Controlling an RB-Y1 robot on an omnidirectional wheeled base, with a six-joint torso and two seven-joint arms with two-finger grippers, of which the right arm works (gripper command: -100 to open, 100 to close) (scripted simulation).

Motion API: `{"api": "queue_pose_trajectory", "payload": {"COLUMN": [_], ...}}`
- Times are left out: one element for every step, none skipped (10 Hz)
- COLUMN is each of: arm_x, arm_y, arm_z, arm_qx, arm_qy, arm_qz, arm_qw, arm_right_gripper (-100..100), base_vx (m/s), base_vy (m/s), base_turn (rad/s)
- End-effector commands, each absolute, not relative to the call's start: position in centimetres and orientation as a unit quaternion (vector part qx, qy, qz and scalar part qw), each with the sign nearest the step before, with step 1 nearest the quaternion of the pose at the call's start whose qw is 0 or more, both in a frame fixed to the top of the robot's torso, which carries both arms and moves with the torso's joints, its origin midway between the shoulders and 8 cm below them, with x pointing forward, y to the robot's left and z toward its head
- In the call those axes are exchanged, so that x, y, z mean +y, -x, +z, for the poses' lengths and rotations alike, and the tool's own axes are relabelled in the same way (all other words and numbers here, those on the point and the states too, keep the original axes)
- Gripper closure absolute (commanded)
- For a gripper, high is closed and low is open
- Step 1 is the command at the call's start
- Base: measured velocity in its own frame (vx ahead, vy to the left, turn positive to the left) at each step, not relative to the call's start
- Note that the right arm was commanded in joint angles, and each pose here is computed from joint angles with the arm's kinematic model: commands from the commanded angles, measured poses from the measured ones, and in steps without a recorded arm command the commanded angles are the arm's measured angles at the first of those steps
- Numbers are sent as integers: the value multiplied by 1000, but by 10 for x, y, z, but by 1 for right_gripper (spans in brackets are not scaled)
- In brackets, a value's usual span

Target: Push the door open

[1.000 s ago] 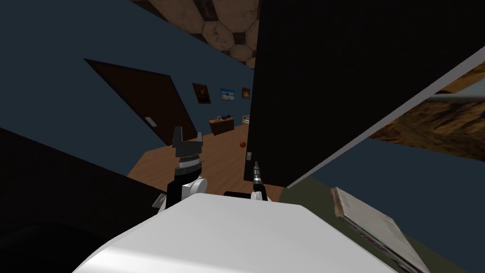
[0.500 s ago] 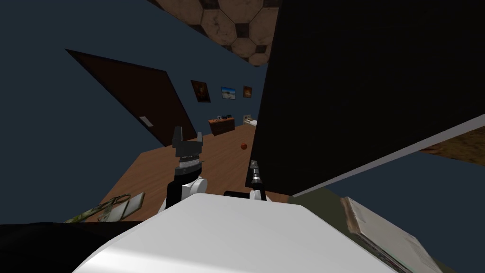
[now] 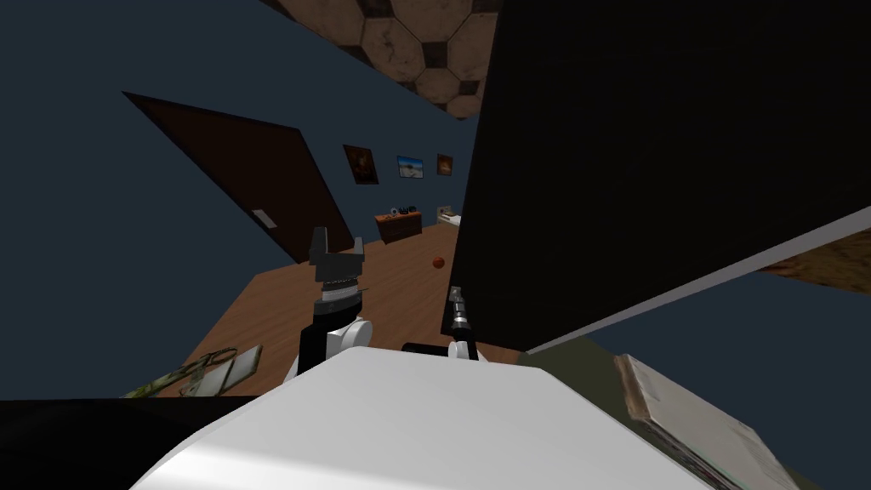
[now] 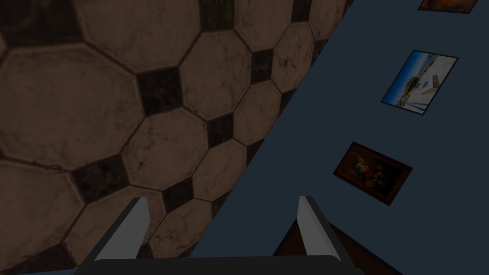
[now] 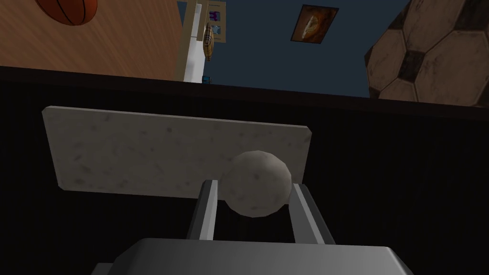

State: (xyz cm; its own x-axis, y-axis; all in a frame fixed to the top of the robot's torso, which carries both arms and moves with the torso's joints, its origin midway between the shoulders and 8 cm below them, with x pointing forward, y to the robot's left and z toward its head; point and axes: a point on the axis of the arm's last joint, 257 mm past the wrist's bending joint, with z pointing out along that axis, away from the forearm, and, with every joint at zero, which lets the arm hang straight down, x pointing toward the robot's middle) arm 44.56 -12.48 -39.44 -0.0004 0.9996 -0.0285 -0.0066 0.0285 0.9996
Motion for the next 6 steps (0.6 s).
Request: {"api": "queue_pose_trajectory", "payload": {"arm_x": [-126, -126, -147, -151, -163, -171], "arm_y": [-446, -446, -447, -448, -450, -451], "arm_z": [-395, -395, -396, -396, -396, -396], "arm_qx": [505, 505, 502, 501, 496, 492], "arm_qy": [-492, -492, -495, -496, -500, -504], "arm_qz": [494, 494, 480, 478, 470, 465], "arm_qw": [509, 509, 521, 524, 531, 536], "arm_right_gripper": [100, 100, 100, 100, 100, 100], "base_vx": [-10, 0, 125, 160, 193, 217], "base_vy": [2, 0, 49, 88, 91, 86], "base_turn": [-3, 0, -55, -71, -79, -71]}}
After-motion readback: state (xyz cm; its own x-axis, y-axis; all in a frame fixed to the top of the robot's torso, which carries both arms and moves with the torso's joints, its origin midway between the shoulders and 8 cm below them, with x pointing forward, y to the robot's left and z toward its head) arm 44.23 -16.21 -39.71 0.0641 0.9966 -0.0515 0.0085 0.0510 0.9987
